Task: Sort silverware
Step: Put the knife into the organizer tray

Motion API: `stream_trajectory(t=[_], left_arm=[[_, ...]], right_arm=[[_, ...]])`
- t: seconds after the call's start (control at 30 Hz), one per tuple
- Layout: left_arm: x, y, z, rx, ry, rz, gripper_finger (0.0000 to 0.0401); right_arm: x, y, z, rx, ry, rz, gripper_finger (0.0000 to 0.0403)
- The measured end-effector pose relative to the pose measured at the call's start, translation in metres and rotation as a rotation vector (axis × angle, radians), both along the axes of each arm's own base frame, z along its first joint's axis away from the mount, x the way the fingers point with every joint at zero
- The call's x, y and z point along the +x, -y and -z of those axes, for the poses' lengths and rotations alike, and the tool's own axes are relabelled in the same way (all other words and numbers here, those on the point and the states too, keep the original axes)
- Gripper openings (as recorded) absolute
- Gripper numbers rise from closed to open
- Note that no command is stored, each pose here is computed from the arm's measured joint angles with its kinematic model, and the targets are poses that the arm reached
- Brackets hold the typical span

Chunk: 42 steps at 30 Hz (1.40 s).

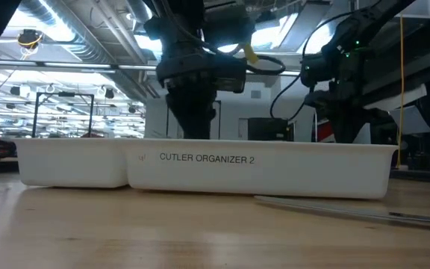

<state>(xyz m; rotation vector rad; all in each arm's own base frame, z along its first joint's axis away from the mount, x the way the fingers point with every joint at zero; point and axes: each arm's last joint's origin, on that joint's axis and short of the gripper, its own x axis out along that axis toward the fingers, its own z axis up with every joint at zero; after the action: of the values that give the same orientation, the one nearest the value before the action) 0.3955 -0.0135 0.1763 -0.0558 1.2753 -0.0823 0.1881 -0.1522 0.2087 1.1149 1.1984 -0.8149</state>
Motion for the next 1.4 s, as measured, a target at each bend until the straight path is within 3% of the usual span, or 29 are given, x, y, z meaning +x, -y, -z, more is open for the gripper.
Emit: stream_trajectory(t=[0.17,0.37,0.63,0.8,0.93,1.13,1.4], left_arm=[[0.003,0.001,-0.001,0.001,0.034,0.026,0.0123],[0.006,0.001,-0.007,-0.027,0.087,-0.036,0.0123],[-0.013,-0.007,-0.057,-0.025,0.173,-0.03,0.0123],[-0.034,-0.032,-0.095,0.023,0.248,0.005,0.0123],[-0.051,-0.064,-0.117,0.061,0.296,-0.043,0.0123],[-0.074,-0.106,-0.128,0.094,0.28,-0.117,0.0123],[-0.086,-0.138,-0.127,0.081,0.288,-0.089,0.0123]], right_arm=[[0.002,-0.009,0.014,0.002,-0.001,-0.027,0.0081],[0.003,-0.013,0.017,0.022,-0.013,0.027,0.0081],[0.008,-0.011,0.017,-0.032,-0.017,0.142,0.0081],[0.018,-0.02,0.024,-0.016,-0.049,0.164,0.0081],[0.031,-0.03,0.033,-0.019,-0.064,0.165,0.0081],[0.042,-0.041,0.048,-0.035,-0.143,0.184,0.0081],[0.044,-0.044,0.051,-0.042,-0.174,0.242,0.0081]])
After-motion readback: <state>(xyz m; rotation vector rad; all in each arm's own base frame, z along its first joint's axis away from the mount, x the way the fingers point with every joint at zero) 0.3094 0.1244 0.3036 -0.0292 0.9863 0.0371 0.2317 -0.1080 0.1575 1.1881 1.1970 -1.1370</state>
